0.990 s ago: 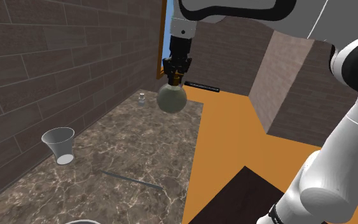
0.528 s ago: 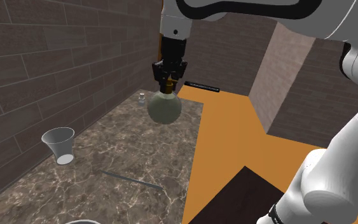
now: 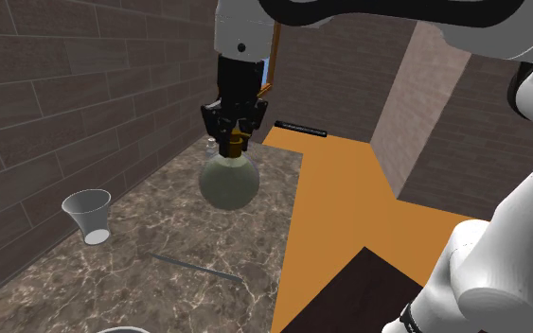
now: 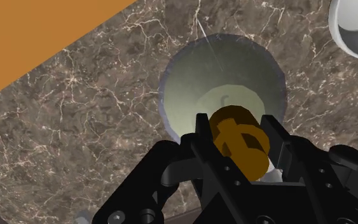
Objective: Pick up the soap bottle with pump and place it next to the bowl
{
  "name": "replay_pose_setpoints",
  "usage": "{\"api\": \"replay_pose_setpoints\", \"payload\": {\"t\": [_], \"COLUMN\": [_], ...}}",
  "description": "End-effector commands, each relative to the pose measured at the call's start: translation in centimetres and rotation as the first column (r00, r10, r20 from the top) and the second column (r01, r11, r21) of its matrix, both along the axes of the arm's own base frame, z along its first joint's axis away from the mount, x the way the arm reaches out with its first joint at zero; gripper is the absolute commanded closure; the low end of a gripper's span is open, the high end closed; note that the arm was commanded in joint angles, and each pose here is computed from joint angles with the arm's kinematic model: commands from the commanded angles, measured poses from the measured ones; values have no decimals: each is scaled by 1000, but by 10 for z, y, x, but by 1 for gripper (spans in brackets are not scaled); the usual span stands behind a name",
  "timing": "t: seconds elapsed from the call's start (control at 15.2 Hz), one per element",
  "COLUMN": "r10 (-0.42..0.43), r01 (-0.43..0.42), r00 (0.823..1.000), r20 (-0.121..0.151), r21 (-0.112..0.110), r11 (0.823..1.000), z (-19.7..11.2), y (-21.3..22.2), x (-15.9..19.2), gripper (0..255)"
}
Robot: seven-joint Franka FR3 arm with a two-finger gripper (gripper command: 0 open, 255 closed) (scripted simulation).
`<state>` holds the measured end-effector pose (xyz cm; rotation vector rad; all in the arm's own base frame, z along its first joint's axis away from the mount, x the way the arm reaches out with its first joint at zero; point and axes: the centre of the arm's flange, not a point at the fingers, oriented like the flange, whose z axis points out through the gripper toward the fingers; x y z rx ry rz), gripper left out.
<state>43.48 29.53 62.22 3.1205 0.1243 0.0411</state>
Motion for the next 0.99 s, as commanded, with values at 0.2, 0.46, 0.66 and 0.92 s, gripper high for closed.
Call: {"api": "replay_pose_setpoints", "payload": {"t": [0.2,0.46,0.66,0.92], "r10": [-1,-1,-1,-1], "r01": [1,1,1,1], "r00": [1000,1000,1000,1000], "r20": [1,1,1,1], "r21": [0,0,0,0], "r11": [1000,1000,1000,1000], "z": [1,1,-15,-36], "y": [57,98,98,98], "x": [-35,-60,-60,-60], "gripper": [255,255,255,255]}}
